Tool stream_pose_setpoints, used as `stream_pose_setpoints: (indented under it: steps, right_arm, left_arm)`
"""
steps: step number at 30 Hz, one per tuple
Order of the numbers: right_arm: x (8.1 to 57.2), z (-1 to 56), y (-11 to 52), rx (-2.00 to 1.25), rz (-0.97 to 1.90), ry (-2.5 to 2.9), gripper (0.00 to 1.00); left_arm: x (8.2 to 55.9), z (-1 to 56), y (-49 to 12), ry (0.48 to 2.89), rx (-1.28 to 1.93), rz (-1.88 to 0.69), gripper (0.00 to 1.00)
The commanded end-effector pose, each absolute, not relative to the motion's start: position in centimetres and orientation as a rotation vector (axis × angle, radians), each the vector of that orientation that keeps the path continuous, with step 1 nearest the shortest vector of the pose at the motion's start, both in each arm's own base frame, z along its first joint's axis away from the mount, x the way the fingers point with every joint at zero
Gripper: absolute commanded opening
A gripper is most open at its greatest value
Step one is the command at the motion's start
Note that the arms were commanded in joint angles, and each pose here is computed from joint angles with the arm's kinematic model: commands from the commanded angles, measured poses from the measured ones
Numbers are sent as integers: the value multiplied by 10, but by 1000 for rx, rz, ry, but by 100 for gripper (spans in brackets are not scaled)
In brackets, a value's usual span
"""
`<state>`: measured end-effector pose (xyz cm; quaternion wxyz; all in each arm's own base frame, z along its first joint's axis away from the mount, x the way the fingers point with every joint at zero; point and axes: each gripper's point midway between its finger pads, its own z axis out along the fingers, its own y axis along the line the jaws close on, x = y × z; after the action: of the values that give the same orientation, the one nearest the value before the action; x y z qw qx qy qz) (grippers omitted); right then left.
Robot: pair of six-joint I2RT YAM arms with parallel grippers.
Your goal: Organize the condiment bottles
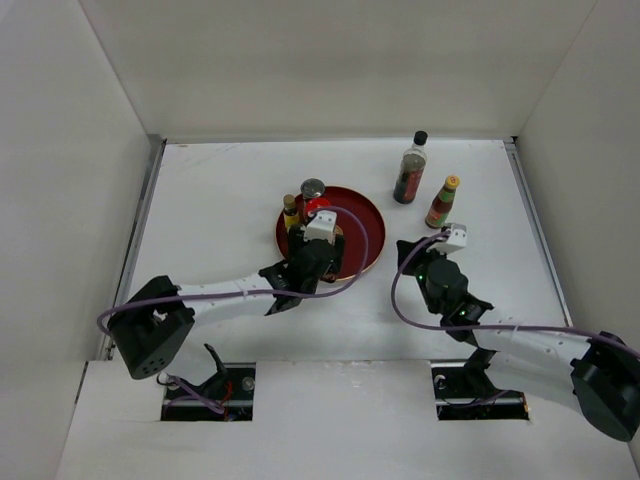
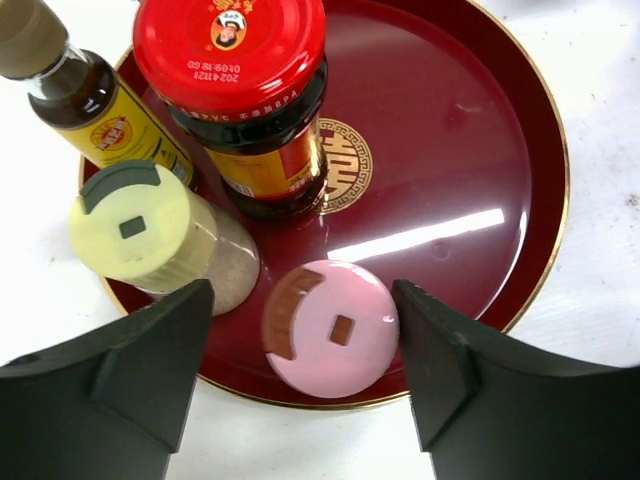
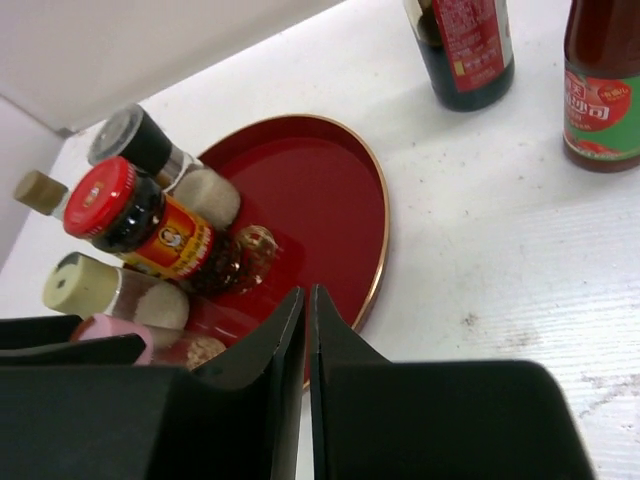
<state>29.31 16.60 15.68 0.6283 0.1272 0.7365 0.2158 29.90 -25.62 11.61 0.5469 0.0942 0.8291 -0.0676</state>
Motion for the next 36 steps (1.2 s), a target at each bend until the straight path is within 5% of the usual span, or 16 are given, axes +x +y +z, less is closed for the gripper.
stream_pose_setpoints:
  steps: [1, 5, 9, 12, 17, 22, 27, 36]
  right_arm:
    - [295, 188, 181, 302, 588, 1620, 10]
    - [288, 208, 199, 236, 637, 1601, 7]
    - [293, 232, 207, 224, 643, 1595, 13]
    - [309, 256, 213, 203, 587, 1608, 26]
    - [353, 311, 193, 205, 436, 1554, 69]
    - [404, 341, 147, 279, 252, 1562, 91]
    - [447, 329, 124, 263, 76, 1675, 98]
    - [509, 303, 110, 262, -11, 1750, 95]
  left_arm:
    - [304, 146, -257, 1873, 149, -198, 74]
    - [298, 191, -251, 1766, 83, -311, 88]
    - [287, 242, -230, 1633, -16, -419, 92]
    - [281, 263, -202, 1522, -128, -487, 92]
    - [278, 264, -142, 1404, -305, -476, 92]
    - [280, 240, -99, 1384, -427, -410, 92]
    - [281, 211, -88, 1386, -505, -436, 93]
    - [281, 198, -84, 1398, -518, -420, 92]
